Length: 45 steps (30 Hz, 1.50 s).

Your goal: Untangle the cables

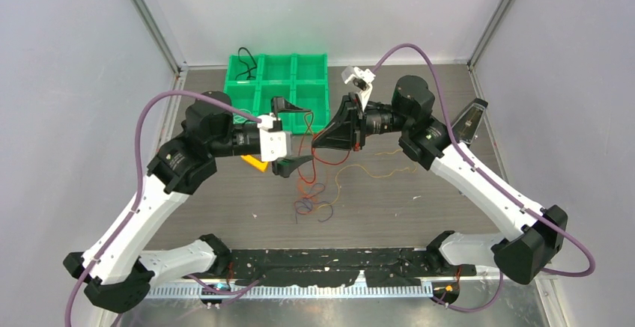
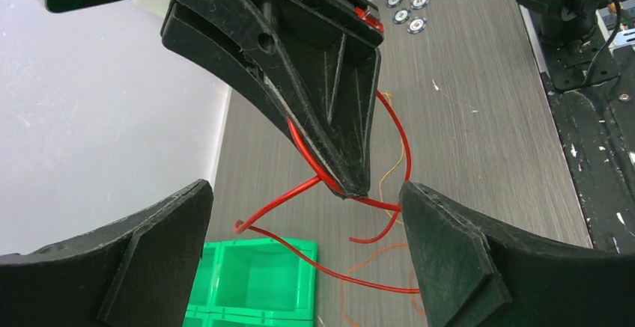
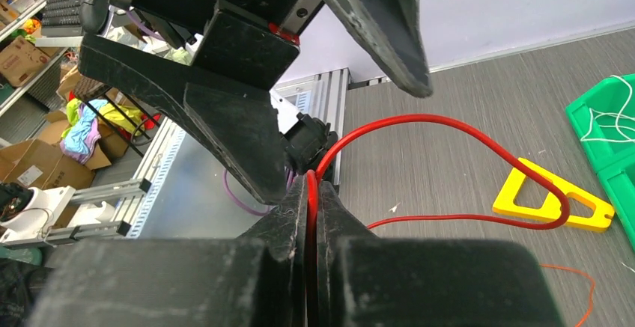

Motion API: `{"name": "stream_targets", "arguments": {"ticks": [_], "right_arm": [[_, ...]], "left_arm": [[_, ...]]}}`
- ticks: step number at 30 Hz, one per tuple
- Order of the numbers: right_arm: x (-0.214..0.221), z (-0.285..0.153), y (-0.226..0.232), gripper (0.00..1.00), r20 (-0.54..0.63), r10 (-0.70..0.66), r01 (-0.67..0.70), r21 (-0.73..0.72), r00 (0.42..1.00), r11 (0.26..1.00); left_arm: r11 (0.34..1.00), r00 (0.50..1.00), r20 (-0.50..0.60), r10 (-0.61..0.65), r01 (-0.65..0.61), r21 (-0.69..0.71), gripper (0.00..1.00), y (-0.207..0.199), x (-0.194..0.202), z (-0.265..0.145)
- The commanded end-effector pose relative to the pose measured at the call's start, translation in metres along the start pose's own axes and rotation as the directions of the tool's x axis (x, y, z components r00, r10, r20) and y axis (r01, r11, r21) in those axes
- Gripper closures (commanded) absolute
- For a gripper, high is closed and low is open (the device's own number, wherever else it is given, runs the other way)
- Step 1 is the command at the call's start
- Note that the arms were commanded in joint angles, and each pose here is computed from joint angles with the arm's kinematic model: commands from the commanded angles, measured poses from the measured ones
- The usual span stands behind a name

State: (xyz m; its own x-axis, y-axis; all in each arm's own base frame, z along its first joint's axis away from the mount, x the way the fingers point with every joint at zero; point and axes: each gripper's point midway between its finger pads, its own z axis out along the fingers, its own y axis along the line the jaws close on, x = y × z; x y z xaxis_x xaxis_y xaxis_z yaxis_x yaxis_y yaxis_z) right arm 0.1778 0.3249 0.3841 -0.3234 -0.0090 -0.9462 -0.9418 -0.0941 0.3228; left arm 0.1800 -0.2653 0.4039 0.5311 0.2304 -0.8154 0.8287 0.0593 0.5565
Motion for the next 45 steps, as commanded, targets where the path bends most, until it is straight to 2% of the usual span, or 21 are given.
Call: {"name": "stream_targets", "arguments": {"ticks": [1, 10, 14, 19, 20, 21, 23, 24, 25, 26, 28, 29, 30, 32, 35, 36, 37, 41, 43, 45], "right_arm": [[-0.012, -0.001, 0.017, 0.94, 0.031, -0.058, 0.059, -0.024, 0.998, 0.998], [-0.022, 0.0, 0.024, 0.95, 0.067, -0.043, 0.045, -0.028, 0.997, 0.999], [-0.024, 0.001, 0.027, 0.95, 0.074, -0.032, 0.035, -0.04, 0.997, 0.999], [-0.023, 0.0, 0.029, 0.94, 0.073, -0.027, 0.031, -0.043, 0.997, 0.999], [-0.023, 0.0, 0.029, 0.94, 0.073, -0.028, 0.031, -0.044, 0.997, 0.999], [-0.023, -0.002, 0.027, 0.93, 0.071, -0.028, 0.03, -0.039, 0.997, 0.999], [-0.025, -0.009, 0.021, 0.81, 0.067, -0.033, 0.034, -0.014, 0.997, 0.999], [-0.027, -0.012, 0.018, 0.67, 0.066, -0.04, 0.04, -0.002, 0.997, 0.999], [-0.03, -0.018, 0.012, 0.59, 0.062, -0.055, 0.054, 0.028, 0.997, 0.998], [-0.032, -0.022, 0.009, 0.46, 0.06, -0.072, 0.069, 0.046, 0.996, 0.997], [-0.036, -0.034, -0.001, 0.37, 0.043, -0.151, 0.145, 0.116, 0.988, 0.983], [-0.036, -0.041, -0.005, 0.36, 0.034, -0.157, 0.149, 0.16, 0.987, 0.976], [-0.037, -0.044, -0.009, 0.36, 0.019, -0.209, 0.203, 0.182, 0.978, 0.962], [-0.036, -0.049, -0.016, 0.46, -0.006, -0.251, 0.245, 0.23, 0.968, 0.942], [-0.037, -0.049, -0.026, 0.76, -0.016, -0.267, 0.262, 0.261, 0.963, 0.929], [-0.041, -0.048, -0.028, 0.8, -0.011, -0.275, 0.268, 0.265, 0.961, 0.926], [-0.039, -0.046, -0.034, 0.91, -0.015, -0.264, 0.258, 0.266, 0.964, 0.929], [-0.031, -0.034, -0.048, 0.95, -0.014, -0.222, 0.218, 0.247, 0.975, 0.944], [-0.017, -0.024, -0.047, 0.95, -0.027, -0.189, 0.19, 0.215, 0.982, 0.958], [0.013, -0.007, -0.036, 0.95, -0.067, -0.159, 0.167, 0.146, 0.985, 0.975]], "left_arm": [[1.0, 1.0, -0.017, -0.003, 0.003, -0.022, 0.05, 0.004, 0.002, 0.007], [0.989, 0.984, -0.096, -0.151, 0.151, -0.007, 0.41, -0.014, 0.034, 0.02], [0.988, 0.983, -0.099, -0.156, 0.156, -0.008, 0.63, -0.015, 0.036, 0.02], [0.98, 0.981, -0.022, -0.194, 0.192, -0.052, 0.96, -0.009, 0.02, 0.016], [0.974, 0.975, 0.007, -0.222, 0.222, -0.049, 1.0, -0.009, 0.015, 0.015], [0.963, 0.964, 0.039, -0.264, 0.265, -0.042, 1.0, -0.009, 0.011, 0.013], [0.935, 0.932, 0.095, -0.351, 0.354, -0.021, 1.0, -0.009, 0.004, 0.008], [0.904, 0.899, 0.117, -0.421, 0.426, -0.023, 1.0, -0.005, 0.004, 0.004], [0.882, 0.876, 0.143, -0.461, 0.47, -0.03, 1.0, 0.0, 0.004, 0.0], [0.864, 0.856, 0.167, -0.49, 0.502, -0.041, 1.0, 0.007, 0.004, -0.003], [0.816, 0.802, 0.219, -0.556, 0.577, -0.042, 1.0, 0.015, 0.003, -0.008], [0.794, 0.776, 0.243, -0.582, 0.607, -0.039, 1.0, 0.02, 0.002, -0.011], [0.783, 0.76, 0.273, -0.59, 0.621, -0.036, 1.0, 0.025, -0.002, -0.013], [0.765, 0.729, 0.316, -0.607, 0.644, -0.017, 1.0, 0.032, -0.011, -0.015], [0.75, 0.698, 0.362, -0.618, 0.661, 0.004, 1.0, 0.039, -0.023, -0.016], [0.743, 0.686, 0.375, -0.623, 0.669, 0.011, 1.0, 0.042, -0.026, -0.016], [0.738, 0.676, 0.39, -0.625, 0.674, 0.014, 1.0, 0.045, -0.029, -0.016], [0.703, 0.619, 0.47, -0.629, 0.711, 0.005, 1.0, 0.066, -0.042, -0.022], [0.682, 0.593, 0.516, -0.618, 0.731, -0.024, 1.0, 0.081, -0.045, -0.025], [0.67, 0.591, 0.559, -0.581, 0.737, -0.083, 1.0, 0.101, -0.044, -0.028]]}}
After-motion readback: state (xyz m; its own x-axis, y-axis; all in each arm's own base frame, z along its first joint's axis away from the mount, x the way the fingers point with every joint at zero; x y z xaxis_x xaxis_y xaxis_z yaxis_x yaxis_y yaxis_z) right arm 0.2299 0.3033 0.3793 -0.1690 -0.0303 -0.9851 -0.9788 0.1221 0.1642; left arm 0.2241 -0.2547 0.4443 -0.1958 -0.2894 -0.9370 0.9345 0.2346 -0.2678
